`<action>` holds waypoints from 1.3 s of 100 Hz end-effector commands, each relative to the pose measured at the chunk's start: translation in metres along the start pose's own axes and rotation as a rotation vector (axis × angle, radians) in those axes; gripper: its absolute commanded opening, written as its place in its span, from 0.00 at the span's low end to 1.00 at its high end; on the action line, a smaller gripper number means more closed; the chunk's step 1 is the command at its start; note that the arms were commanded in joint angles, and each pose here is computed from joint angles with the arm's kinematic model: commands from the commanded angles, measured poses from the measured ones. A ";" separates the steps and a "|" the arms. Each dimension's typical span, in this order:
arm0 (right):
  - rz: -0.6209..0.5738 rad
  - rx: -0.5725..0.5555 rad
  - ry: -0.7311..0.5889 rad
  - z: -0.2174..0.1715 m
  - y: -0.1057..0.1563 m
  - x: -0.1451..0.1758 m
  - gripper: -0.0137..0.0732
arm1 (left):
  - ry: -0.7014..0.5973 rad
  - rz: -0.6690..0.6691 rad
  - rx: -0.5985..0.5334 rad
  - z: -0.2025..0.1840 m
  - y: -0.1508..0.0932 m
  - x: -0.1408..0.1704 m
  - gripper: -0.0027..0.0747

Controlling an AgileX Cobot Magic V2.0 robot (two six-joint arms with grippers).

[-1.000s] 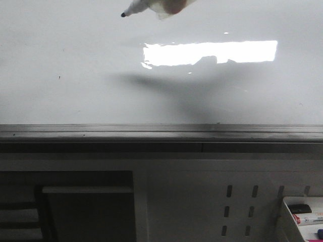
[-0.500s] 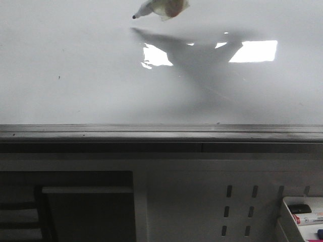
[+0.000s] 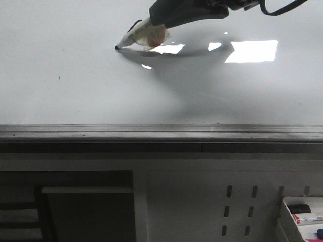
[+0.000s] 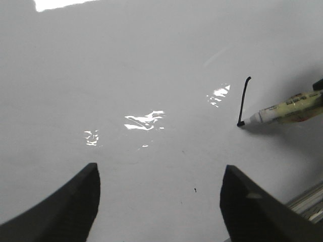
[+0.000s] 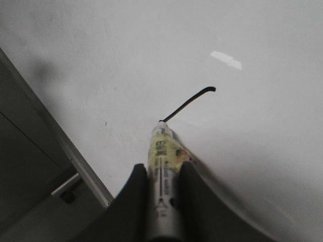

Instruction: Write number 4 on whiteboard

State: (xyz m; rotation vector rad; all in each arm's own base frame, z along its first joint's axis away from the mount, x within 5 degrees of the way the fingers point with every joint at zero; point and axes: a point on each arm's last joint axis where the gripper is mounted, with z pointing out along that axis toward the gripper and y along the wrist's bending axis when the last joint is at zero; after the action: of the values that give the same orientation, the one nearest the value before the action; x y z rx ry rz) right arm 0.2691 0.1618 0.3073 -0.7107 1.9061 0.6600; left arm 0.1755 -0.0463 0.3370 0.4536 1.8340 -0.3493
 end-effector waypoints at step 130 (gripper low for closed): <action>0.035 0.089 0.076 -0.030 -0.004 0.004 0.10 | -0.069 -0.031 -0.015 -0.005 0.000 -0.013 0.63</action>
State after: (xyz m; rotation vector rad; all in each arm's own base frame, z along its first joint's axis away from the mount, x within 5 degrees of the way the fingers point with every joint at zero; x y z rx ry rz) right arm 0.2562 0.1404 0.3144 -0.6679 1.9947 0.5873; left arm 0.1755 -0.0466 0.3377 0.4453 1.8289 -0.3604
